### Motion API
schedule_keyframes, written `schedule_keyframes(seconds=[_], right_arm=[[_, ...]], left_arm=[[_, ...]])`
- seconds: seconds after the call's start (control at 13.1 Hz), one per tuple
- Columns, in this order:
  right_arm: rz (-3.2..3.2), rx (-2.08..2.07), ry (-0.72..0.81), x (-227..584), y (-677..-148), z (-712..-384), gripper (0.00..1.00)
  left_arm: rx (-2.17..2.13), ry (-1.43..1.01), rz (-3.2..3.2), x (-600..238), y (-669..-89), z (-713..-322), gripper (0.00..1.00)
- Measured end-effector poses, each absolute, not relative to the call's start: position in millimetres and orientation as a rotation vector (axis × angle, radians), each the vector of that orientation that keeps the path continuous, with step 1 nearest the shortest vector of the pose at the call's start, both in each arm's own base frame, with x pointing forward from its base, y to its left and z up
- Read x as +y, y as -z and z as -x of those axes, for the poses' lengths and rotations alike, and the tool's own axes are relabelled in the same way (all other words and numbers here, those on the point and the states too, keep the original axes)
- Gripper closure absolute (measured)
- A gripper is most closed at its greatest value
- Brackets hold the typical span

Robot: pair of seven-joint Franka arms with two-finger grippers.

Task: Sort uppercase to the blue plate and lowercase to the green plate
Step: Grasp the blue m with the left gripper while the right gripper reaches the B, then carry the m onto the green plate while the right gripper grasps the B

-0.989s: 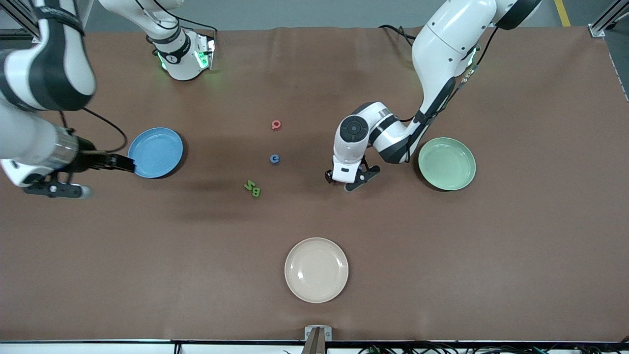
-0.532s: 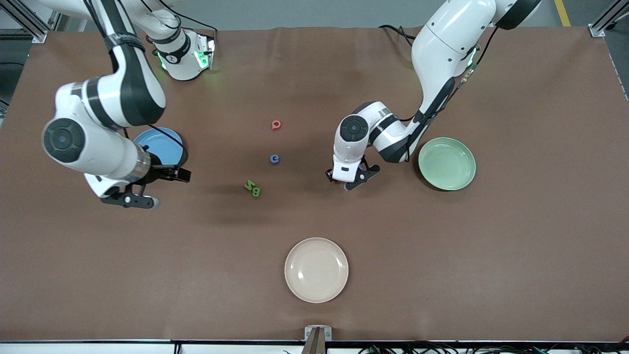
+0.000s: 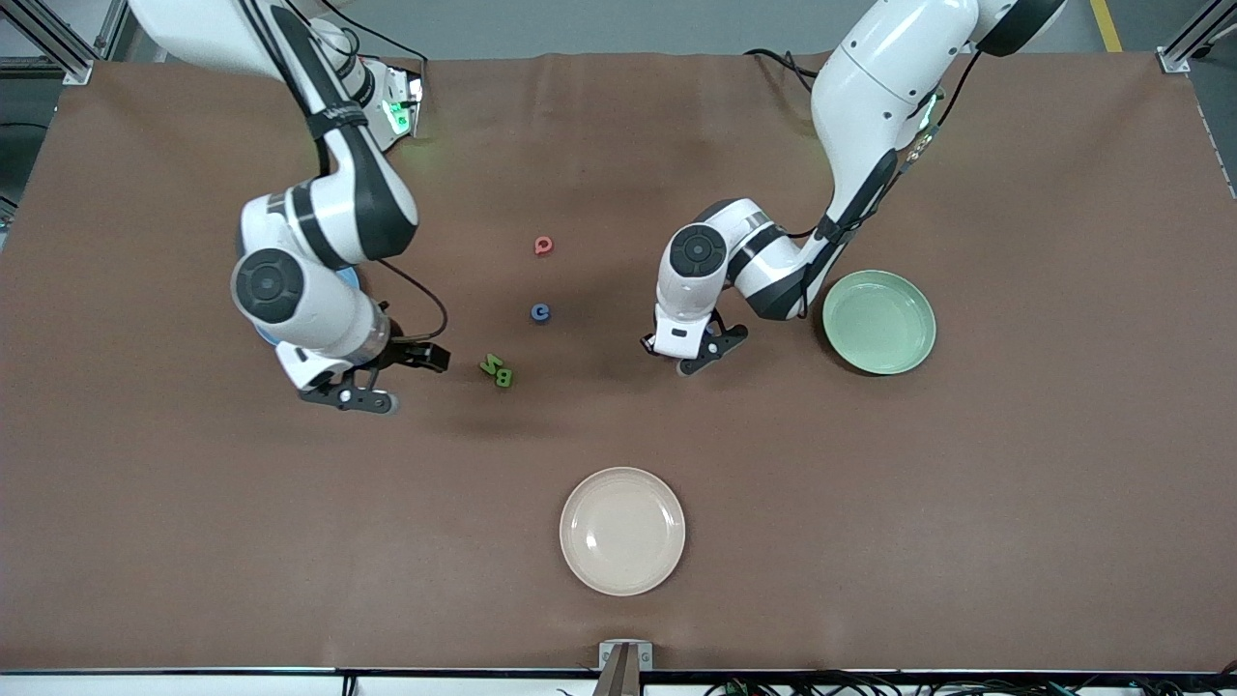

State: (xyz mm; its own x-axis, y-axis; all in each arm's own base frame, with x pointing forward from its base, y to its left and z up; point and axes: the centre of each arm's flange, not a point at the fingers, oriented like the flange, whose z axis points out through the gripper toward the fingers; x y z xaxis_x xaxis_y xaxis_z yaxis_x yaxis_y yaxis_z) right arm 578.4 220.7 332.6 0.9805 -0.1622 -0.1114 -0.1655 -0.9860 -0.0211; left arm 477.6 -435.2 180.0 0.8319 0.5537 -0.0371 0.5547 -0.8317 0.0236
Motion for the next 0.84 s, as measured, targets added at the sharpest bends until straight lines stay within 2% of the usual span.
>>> schedule_keyframes(seconds=[0.46,0.84], right_arm=[[3.097,0.248,-0.125,272,-312,-563,0.00],[3.097,0.221,-0.083,307,-282,-553,0.00]], left_arm=[[0.904,-0.039,-3.009,-405,-254,-500,0.60],[0.599,0.023,-3.137,-309,-282,-500,0.60]])
